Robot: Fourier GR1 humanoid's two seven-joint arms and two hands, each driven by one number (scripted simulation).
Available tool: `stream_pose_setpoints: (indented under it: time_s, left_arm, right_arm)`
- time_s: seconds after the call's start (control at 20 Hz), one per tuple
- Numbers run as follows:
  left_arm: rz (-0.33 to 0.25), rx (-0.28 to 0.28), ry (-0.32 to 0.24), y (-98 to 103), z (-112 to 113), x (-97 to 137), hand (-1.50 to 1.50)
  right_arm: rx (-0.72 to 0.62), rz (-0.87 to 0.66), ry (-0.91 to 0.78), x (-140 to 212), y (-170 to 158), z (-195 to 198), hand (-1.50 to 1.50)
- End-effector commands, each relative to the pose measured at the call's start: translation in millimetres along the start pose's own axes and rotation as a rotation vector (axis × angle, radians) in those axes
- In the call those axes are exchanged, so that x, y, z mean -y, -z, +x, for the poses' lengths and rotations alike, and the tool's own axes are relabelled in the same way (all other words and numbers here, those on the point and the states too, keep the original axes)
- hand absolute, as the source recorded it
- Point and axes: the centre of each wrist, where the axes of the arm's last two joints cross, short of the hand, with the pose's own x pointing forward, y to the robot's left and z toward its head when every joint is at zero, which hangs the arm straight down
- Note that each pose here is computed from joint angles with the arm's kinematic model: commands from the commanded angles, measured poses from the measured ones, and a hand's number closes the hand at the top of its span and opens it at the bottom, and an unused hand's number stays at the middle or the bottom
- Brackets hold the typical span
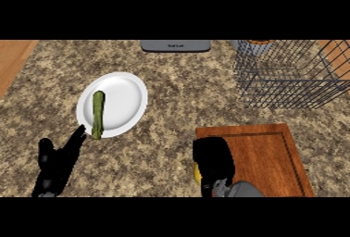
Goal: Pick the lemon from the cutting board and place it in the basket
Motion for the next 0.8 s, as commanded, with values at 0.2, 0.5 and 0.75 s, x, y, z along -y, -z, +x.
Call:
stream_pose_setpoints:
  time_s: [0.2,0.5,0.75]
  left_arm:
    - [0.021,-0.094,-0.005,2,-19,7,0.0]
    - [0.004,-0.084,-0.008,-4,-23,0,0.0]
    - [0.013,-0.096,-0.019,-8,-30,2,0.0]
  right_arm:
    - [0.004,-0.197,0.054,20,-7,41,1.5]
    - [0.128,-0.487,0.707,86,-33,21,1.5]
    - [0.146,-0.684,0.816,133,-67,20,1.5]
